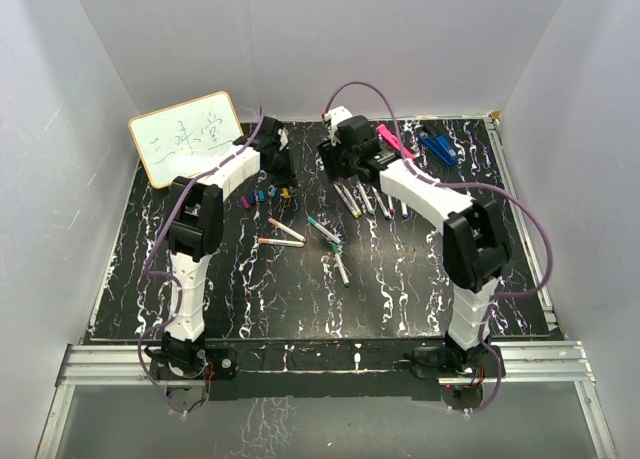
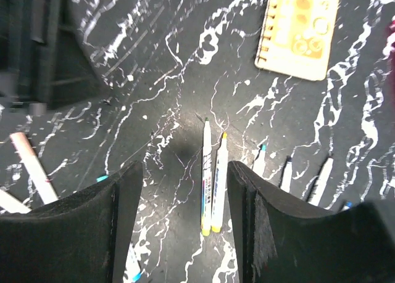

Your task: Open the pen caps

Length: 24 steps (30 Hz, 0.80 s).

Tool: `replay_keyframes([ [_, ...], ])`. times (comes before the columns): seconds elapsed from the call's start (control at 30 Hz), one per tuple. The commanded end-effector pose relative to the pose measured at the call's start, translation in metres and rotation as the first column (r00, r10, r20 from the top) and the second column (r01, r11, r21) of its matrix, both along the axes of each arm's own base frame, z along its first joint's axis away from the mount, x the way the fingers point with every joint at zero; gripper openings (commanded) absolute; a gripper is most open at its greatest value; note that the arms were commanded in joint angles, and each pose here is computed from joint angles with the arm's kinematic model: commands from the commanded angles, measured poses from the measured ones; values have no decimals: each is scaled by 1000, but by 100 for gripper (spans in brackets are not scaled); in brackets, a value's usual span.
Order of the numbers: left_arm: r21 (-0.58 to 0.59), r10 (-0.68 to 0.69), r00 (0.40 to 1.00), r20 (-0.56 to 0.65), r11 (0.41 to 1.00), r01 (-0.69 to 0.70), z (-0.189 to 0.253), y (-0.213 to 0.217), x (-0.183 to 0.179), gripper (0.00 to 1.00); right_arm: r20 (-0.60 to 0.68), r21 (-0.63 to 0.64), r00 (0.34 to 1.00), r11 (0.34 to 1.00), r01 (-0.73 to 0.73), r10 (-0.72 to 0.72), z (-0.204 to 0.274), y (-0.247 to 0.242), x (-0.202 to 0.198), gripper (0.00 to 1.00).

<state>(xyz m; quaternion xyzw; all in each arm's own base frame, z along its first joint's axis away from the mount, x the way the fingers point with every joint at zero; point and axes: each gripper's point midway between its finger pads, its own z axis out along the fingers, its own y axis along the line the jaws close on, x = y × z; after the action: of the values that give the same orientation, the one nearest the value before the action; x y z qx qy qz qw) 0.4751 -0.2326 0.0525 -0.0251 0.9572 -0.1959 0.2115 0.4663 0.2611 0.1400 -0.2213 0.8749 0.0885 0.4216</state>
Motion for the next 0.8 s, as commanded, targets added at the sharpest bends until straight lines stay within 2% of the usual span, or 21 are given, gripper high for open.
replay_keyframes([
  [0.0, 59, 5, 1000, -3, 998, -5, 3, 5, -1, 0, 102, 77, 995, 997, 6, -14, 55, -5, -8, 55],
  [0.37, 83, 31, 999, -26, 996, -28, -13, 5, 2, 0, 51, 115, 997, 991, -65, 59, 50, -4, -50, 57],
  [0.77, 99, 31, 998, -46, 995, -26, -26, 2, 4, 0, -3, 124, 994, 986, -112, 113, 29, 6, -74, 57],
])
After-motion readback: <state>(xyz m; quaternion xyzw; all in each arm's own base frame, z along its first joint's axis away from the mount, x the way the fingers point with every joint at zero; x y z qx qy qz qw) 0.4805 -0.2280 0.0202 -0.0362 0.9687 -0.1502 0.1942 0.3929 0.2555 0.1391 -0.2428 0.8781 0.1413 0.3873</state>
